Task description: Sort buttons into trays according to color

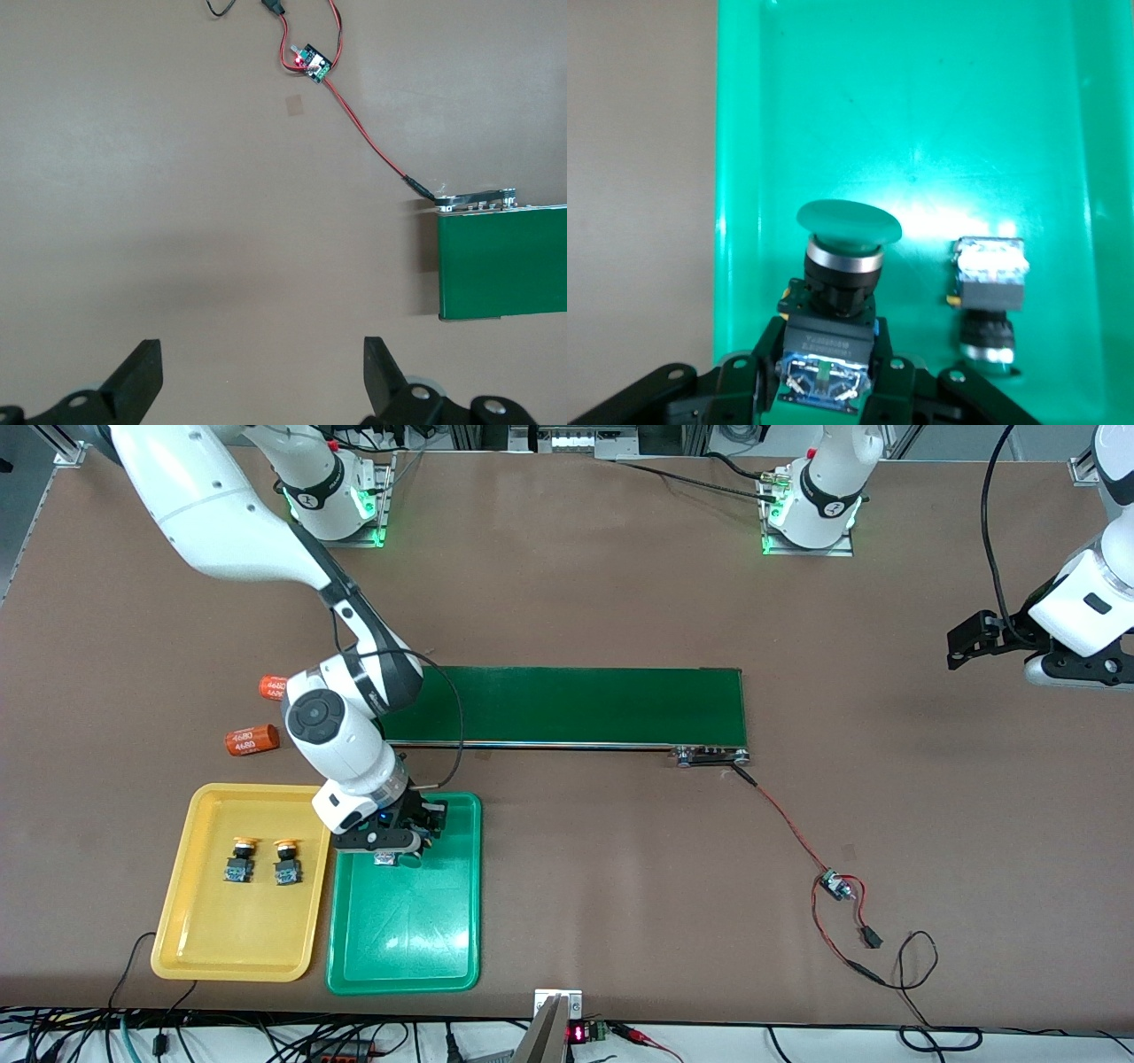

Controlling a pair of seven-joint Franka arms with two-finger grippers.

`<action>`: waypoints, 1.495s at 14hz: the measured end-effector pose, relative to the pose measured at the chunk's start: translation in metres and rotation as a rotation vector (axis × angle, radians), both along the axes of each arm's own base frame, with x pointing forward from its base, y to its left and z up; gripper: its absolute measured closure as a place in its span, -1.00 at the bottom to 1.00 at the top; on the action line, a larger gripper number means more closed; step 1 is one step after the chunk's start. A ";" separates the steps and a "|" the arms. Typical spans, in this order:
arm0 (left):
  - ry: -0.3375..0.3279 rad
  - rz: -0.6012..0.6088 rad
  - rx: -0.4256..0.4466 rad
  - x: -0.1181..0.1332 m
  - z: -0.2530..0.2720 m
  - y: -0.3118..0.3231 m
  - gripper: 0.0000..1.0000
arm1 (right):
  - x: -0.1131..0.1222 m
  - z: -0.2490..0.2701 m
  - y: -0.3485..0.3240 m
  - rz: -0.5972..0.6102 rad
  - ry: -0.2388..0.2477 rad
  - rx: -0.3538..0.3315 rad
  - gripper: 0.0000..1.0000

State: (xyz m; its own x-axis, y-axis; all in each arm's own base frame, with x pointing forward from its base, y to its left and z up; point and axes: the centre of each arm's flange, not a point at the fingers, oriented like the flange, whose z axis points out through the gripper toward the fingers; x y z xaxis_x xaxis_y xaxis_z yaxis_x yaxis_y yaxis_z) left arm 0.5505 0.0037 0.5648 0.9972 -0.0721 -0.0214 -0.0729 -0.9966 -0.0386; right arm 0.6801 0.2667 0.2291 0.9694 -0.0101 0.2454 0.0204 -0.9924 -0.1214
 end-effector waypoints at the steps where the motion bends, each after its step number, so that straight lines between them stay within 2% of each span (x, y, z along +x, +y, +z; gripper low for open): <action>1: 0.000 0.000 0.000 0.000 0.000 0.000 -1.00 | 0.002 -0.006 0.001 0.002 -0.001 -0.005 0.16; 4: 0.000 0.000 0.000 0.000 0.000 0.000 -1.00 | 0.004 -0.012 0.001 0.002 -0.004 -0.008 0.16; 5: 0.000 0.000 0.000 0.000 0.000 0.000 -1.00 | 0.005 -0.012 0.000 0.000 -0.009 -0.007 0.07; 10: 0.000 0.000 0.000 0.000 0.000 0.000 -1.00 | 0.011 -0.009 -0.008 -0.002 -0.034 -0.008 -0.97; 12: 0.000 0.000 0.000 0.000 0.000 0.000 -1.00 | 0.015 0.004 -0.011 -0.002 -0.041 -0.016 -1.00; 14: 0.000 0.000 0.000 0.000 0.000 0.000 -1.00 | 0.016 0.034 -0.025 0.001 0.010 -0.078 -1.00; 17: 0.000 0.000 0.000 0.000 0.000 0.000 -1.00 | 0.011 0.108 -0.060 0.007 0.088 -0.182 -1.00; 18: 0.000 0.000 0.000 0.000 0.000 0.000 -1.00 | 0.006 0.134 -0.072 -0.014 0.118 -0.191 -1.00; 21: -0.001 0.000 0.000 0.000 0.000 0.000 -1.00 | -0.011 0.197 -0.107 -0.027 0.205 -0.142 -1.00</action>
State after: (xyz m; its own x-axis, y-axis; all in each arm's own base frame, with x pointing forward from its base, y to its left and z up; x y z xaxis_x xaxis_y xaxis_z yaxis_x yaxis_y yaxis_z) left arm 0.5506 0.0037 0.5651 0.9972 -0.0720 -0.0209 -0.0728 -0.9966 -0.0387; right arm 0.6696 0.1600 0.4263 0.9989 -0.0160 0.0449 -0.0170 -0.9996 0.0205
